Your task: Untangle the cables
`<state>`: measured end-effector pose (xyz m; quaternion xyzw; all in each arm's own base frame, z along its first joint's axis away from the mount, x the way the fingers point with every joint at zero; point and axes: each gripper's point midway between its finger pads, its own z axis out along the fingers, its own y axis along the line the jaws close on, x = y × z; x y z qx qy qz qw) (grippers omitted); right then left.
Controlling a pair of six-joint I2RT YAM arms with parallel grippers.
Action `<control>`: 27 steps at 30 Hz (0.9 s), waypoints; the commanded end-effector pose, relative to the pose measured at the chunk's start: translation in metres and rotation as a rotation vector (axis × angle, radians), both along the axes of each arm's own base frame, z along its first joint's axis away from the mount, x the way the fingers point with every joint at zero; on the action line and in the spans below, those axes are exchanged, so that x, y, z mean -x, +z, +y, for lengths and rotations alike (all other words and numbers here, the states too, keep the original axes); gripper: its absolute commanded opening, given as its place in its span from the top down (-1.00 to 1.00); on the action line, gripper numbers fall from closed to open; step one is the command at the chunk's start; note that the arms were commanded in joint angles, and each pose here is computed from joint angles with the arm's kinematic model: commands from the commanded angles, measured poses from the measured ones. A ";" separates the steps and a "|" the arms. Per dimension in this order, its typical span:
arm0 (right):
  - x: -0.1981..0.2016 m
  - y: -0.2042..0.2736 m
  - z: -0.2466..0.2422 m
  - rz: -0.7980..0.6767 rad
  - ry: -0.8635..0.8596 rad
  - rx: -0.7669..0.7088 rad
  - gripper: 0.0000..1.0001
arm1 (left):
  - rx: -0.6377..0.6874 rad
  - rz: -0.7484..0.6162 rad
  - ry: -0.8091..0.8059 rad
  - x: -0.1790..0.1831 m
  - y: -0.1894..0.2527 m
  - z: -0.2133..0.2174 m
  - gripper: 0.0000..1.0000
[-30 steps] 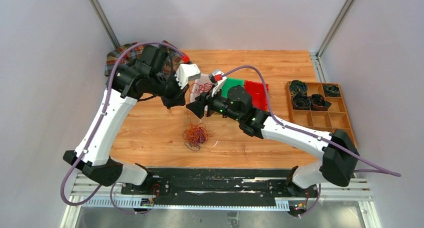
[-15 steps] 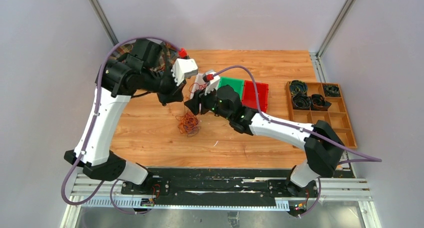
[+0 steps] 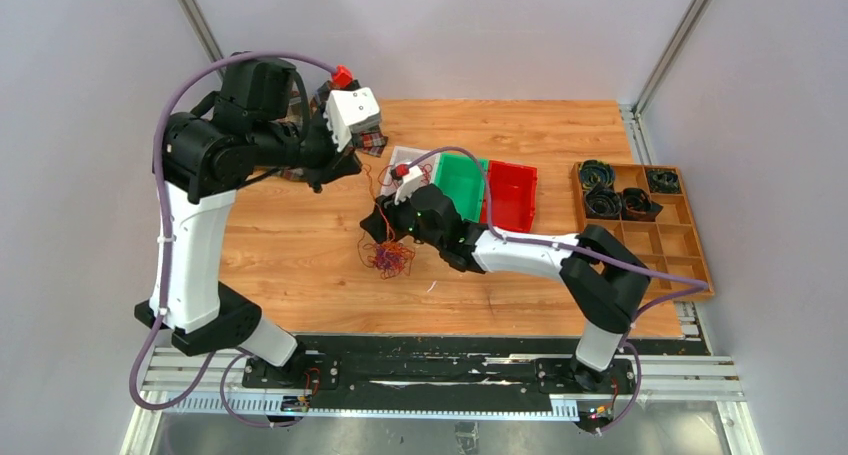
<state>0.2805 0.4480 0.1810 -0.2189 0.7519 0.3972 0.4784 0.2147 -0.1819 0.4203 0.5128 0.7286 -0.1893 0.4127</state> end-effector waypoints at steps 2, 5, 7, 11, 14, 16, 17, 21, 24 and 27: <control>0.007 -0.047 0.006 0.075 -0.001 0.024 -0.04 | 0.019 -0.136 0.061 -0.006 0.033 0.010 0.99; 0.010 -0.071 0.002 0.114 -0.014 0.045 -0.03 | 0.034 -0.310 0.144 -0.020 0.067 0.025 0.99; 0.012 -0.083 -0.003 0.130 -0.024 0.061 -0.02 | 0.050 -0.433 0.204 -0.028 0.091 0.036 0.99; 0.016 -0.097 -0.011 0.155 -0.038 0.081 -0.01 | 0.124 -0.666 0.321 -0.036 0.146 0.057 0.99; 0.019 -0.105 -0.017 0.168 -0.048 0.096 -0.01 | 0.197 -0.810 0.397 -0.035 0.183 0.070 0.99; 0.020 -0.109 -0.021 0.173 -0.054 0.106 0.00 | 0.251 -0.890 0.443 -0.032 0.204 0.079 0.99; 0.020 -0.109 -0.022 0.173 -0.057 0.108 0.00 | 0.272 -0.919 0.454 -0.031 0.209 0.081 0.99; 0.020 -0.087 -0.031 0.138 -0.067 0.098 -0.05 | 0.257 -0.900 0.420 -0.030 0.195 0.076 0.99; 0.019 -0.040 -0.042 0.053 -0.067 0.064 -0.25 | 0.221 -0.836 0.365 -0.029 0.166 0.067 0.99; 0.023 0.019 -0.052 -0.049 -0.035 0.024 -0.47 | 0.192 -0.768 0.327 -0.029 0.136 0.060 0.99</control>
